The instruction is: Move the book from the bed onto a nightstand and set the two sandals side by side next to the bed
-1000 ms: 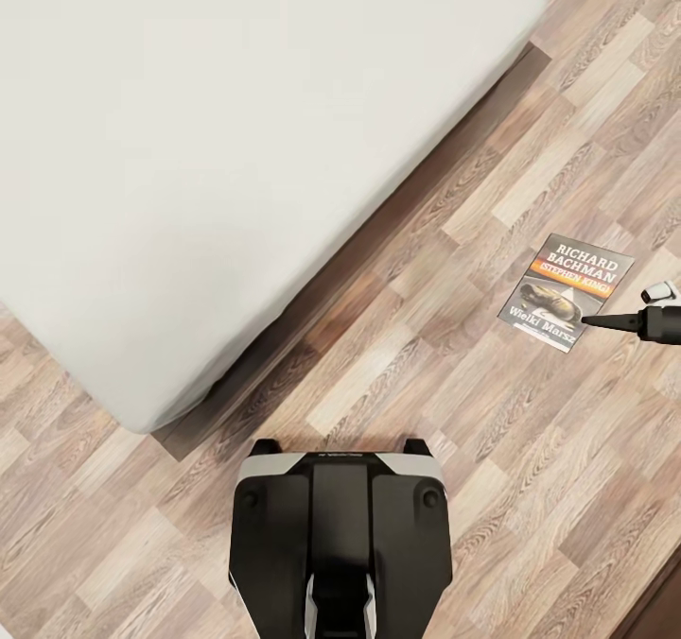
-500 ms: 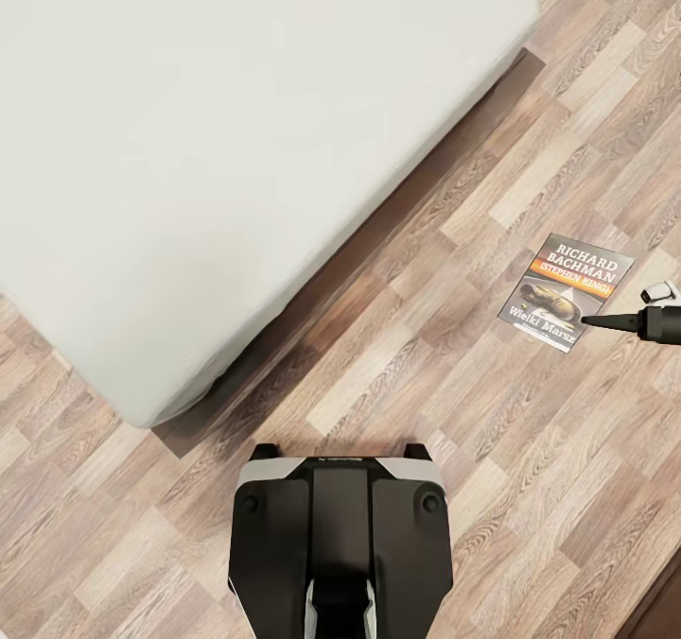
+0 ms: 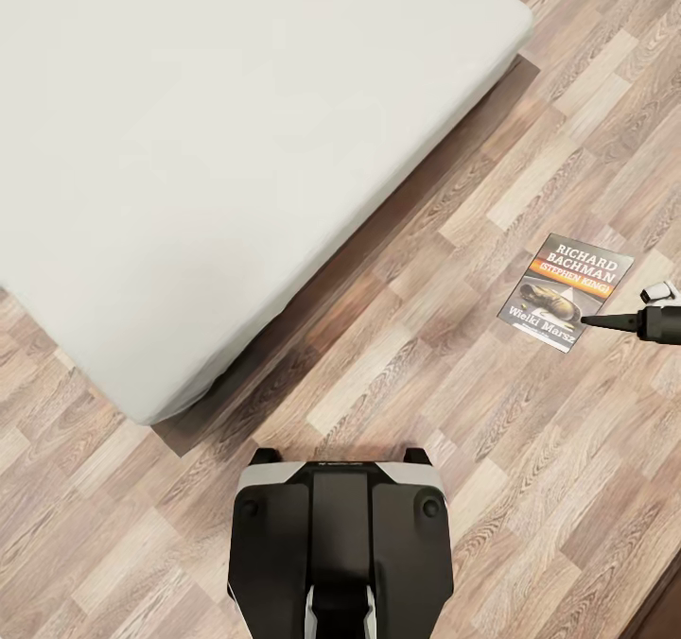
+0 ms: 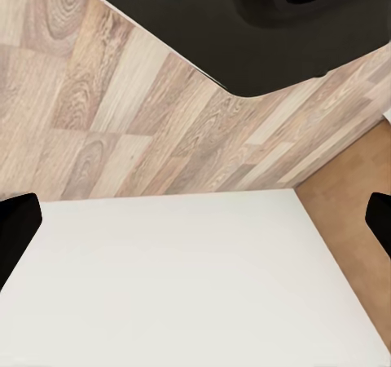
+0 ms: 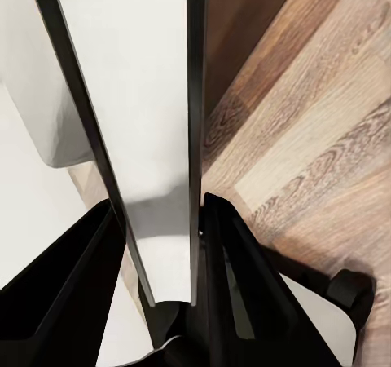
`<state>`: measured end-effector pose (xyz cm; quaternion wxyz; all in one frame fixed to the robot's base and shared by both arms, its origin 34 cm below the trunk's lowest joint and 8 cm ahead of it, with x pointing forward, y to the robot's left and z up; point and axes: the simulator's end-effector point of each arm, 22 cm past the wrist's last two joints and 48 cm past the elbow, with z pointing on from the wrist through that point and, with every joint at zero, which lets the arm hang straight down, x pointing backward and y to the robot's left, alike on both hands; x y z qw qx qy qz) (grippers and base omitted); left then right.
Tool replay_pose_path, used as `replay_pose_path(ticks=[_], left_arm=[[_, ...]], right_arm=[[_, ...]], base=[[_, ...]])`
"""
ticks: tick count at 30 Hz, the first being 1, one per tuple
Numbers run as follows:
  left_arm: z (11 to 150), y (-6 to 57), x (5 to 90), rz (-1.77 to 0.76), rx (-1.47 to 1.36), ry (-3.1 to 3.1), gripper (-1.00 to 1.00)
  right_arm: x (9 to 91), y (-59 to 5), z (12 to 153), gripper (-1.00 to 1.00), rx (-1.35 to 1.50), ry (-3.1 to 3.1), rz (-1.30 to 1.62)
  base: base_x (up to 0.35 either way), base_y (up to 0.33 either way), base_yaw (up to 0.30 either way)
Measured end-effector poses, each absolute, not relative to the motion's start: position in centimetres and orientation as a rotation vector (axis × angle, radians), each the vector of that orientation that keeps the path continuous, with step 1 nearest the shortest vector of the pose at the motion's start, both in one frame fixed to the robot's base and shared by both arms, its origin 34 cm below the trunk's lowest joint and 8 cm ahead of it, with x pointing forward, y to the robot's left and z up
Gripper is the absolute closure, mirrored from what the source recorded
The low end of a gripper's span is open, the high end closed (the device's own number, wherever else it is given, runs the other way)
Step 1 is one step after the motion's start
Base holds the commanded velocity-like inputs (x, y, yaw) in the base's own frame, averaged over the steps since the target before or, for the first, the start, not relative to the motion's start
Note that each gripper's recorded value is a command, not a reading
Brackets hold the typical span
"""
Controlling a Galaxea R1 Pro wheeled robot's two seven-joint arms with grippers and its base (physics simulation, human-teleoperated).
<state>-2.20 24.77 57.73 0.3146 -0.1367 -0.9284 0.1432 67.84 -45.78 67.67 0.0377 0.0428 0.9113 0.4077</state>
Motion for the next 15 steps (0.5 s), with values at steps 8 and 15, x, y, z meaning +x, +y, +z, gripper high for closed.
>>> replay_pose_path(ticks=[8,15], left_arm=[[57.64,24.82,-1.87,0.374,-0.361,-2.451,-1.0],[57.86,25.13,-1.97,0.358,-0.351,-2.429,-1.0]], right_arm=[[67.12,-45.7,67.76,1.0,0.136,2.805,1.256],[66.92,-45.58,67.96,1.0,0.136,2.805,1.259]], base=[[-0.018,0.0,0.0],[-0.003,0.0,0.0]])
